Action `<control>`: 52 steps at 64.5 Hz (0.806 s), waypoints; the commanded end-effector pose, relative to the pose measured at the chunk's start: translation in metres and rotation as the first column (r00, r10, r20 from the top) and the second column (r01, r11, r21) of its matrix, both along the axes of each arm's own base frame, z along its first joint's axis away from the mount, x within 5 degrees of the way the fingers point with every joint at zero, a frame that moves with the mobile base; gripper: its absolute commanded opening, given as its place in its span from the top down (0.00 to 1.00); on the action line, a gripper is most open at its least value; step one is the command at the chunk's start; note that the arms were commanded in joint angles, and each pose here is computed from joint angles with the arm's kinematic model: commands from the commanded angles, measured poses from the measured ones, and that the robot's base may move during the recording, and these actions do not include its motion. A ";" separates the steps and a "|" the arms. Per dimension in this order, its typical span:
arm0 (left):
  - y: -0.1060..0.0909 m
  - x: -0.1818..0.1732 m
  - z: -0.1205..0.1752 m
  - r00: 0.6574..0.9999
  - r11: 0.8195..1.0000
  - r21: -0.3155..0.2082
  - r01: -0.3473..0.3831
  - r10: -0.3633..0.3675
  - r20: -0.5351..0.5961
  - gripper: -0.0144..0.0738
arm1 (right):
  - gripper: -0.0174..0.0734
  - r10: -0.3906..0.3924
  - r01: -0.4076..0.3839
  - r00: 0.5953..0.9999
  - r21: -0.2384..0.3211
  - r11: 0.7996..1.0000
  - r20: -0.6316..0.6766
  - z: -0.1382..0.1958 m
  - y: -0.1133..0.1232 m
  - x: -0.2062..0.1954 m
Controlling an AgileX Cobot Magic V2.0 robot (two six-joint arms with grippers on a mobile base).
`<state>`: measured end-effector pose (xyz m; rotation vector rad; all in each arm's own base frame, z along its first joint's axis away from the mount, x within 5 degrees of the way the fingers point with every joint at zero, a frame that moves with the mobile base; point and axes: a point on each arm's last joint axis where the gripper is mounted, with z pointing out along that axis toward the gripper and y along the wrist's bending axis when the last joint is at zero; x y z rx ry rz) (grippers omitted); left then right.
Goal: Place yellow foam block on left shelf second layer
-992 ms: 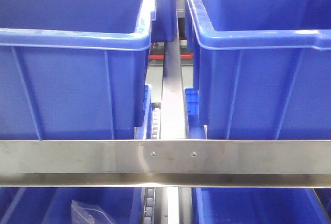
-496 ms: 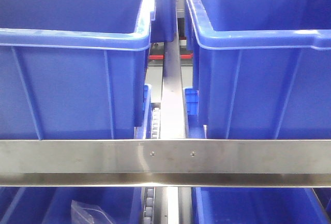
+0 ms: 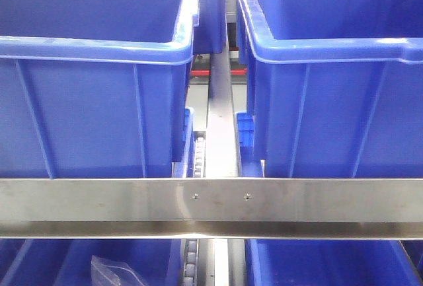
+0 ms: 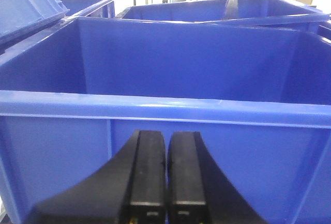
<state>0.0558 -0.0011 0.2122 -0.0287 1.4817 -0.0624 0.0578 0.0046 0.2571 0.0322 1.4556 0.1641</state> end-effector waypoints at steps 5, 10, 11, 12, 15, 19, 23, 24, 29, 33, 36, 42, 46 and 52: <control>0.000 -0.001 -0.001 0.997 1.000 -0.010 0.008 -0.007 0.073 0.70 | 0.75 -0.020 0.021 0.994 -0.008 1.000 0.107 0.014 -0.001 -0.003; 0.000 -0.001 -0.001 0.997 1.000 -0.010 0.008 -0.007 0.073 0.70 | 0.75 -0.046 0.047 0.991 -0.007 0.999 0.126 0.007 -0.003 -0.007; 0.000 -0.001 -0.001 0.997 1.000 -0.010 0.008 -0.007 0.073 0.70 | 0.75 -0.050 0.051 0.990 -0.006 0.999 0.130 0.005 -0.003 -0.007; 0.000 -0.001 -0.001 0.997 1.000 -0.010 0.008 -0.007 0.073 0.70 | 0.75 -0.057 0.059 0.990 -0.006 0.998 0.132 0.002 -0.003 -0.008; 0.000 -0.001 -0.001 0.997 1.000 -0.010 0.008 -0.007 0.073 0.70 | 0.75 -0.074 0.076 0.988 -0.006 0.997 0.138 -0.005 -0.004 -0.010; 0.000 -0.001 -0.001 0.997 1.000 -0.010 0.008 -0.007 0.073 0.70 | 0.75 -0.093 0.095 0.986 -0.006 0.995 0.135 -0.015 -0.005 -0.011; 0.000 -0.001 -0.001 0.997 1.000 -0.010 0.008 -0.007 0.073 0.70 | 0.75 -0.096 0.097 0.989 -0.008 0.995 0.108 -0.022 -0.005 -0.008; 0.000 -0.001 -0.001 0.997 1.000 -0.010 0.008 -0.007 0.073 0.70 | 0.75 -0.096 0.097 0.990 -0.009 0.995 0.102 -0.025 -0.005 -0.008; 0.000 -0.001 -0.001 0.997 1.000 -0.010 0.008 -0.007 0.073 0.70 | 0.75 -0.096 0.097 0.992 -0.010 0.995 0.084 -0.034 -0.005 -0.006; 0.000 -0.001 -0.001 0.997 1.000 -0.010 0.008 -0.007 0.073 0.70 | 0.75 -0.096 0.097 0.993 -0.013 0.995 0.068 -0.039 -0.005 -0.005; 0.000 -0.001 -0.001 0.997 1.000 -0.010 0.008 -0.007 0.073 0.70 | 0.75 -0.096 0.098 0.993 -0.015 0.995 0.073 -0.038 -0.005 -0.005; 0.000 -0.001 -0.001 0.997 1.000 -0.010 0.008 -0.007 0.073 0.70 | 0.75 -0.096 0.098 0.992 -0.017 0.995 0.076 -0.038 -0.005 -0.005; 0.000 -0.001 -0.001 0.997 1.000 -0.010 0.008 -0.007 0.073 0.70 | 0.75 -0.096 0.098 0.992 -0.017 0.995 0.078 -0.037 -0.005 -0.005; 0.000 -0.001 -0.001 0.997 1.000 -0.010 0.008 -0.007 0.073 0.70 | 0.75 -0.097 0.098 0.991 -0.017 0.995 0.089 -0.036 -0.005 -0.005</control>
